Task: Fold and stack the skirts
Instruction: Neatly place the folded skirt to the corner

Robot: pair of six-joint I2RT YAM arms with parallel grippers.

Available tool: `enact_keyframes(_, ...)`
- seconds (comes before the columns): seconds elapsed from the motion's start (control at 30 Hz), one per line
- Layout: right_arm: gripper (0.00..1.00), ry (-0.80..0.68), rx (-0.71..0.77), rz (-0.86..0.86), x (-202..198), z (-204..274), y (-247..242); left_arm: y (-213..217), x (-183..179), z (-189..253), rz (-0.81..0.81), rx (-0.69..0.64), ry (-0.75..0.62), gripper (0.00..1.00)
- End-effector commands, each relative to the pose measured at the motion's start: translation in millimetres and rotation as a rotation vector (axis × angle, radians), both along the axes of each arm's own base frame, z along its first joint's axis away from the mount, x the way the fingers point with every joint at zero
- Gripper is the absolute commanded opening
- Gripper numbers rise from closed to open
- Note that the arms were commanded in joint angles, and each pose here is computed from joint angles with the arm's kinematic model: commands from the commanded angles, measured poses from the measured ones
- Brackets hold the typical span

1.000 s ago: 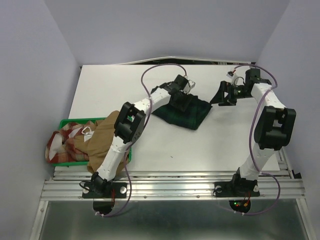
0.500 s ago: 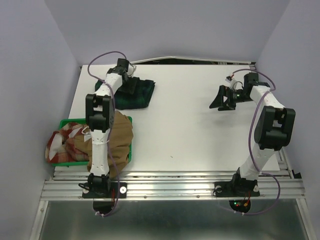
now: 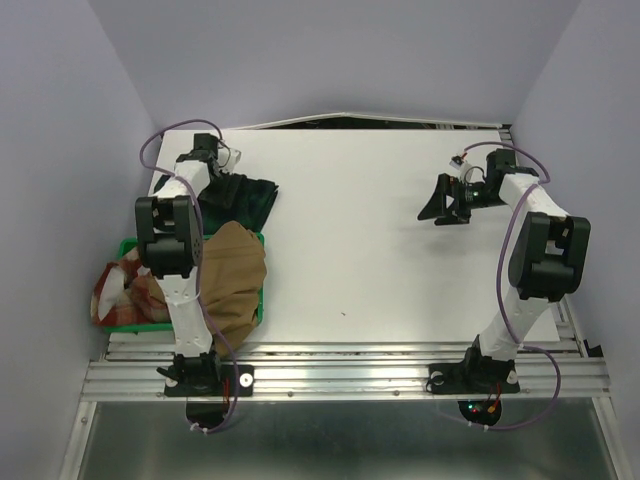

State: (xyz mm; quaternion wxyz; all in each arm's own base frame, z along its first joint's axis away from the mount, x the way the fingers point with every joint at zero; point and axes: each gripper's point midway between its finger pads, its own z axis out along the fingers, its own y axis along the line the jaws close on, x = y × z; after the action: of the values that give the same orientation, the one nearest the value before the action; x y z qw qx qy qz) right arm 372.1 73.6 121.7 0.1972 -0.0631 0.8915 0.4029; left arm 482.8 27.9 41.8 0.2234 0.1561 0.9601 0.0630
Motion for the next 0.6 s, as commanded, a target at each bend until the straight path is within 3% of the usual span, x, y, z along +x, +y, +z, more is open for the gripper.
enact_keyframes(0.0,1.0,-0.045,0.031,0.003,-3.4,20.4,3.1,13.4,-21.2,25.2,-0.03,0.037,0.01,0.75)
enact_keyframes(0.33,1.0,-0.033,0.053,-0.004,-0.2,23.2,4.9,0.8,8.8,141.6,-0.051,-0.025,-0.346,0.79)
enact_keyframes(0.43,1.0,-0.033,0.056,-0.007,1.8,23.8,4.9,-1.3,18.8,154.3,-0.036,-0.045,-0.387,0.79)
enact_keyframes(0.57,1.0,-0.033,0.049,-0.011,2.7,24.1,4.0,-4.0,30.2,139.5,-0.023,-0.071,-0.363,0.78)
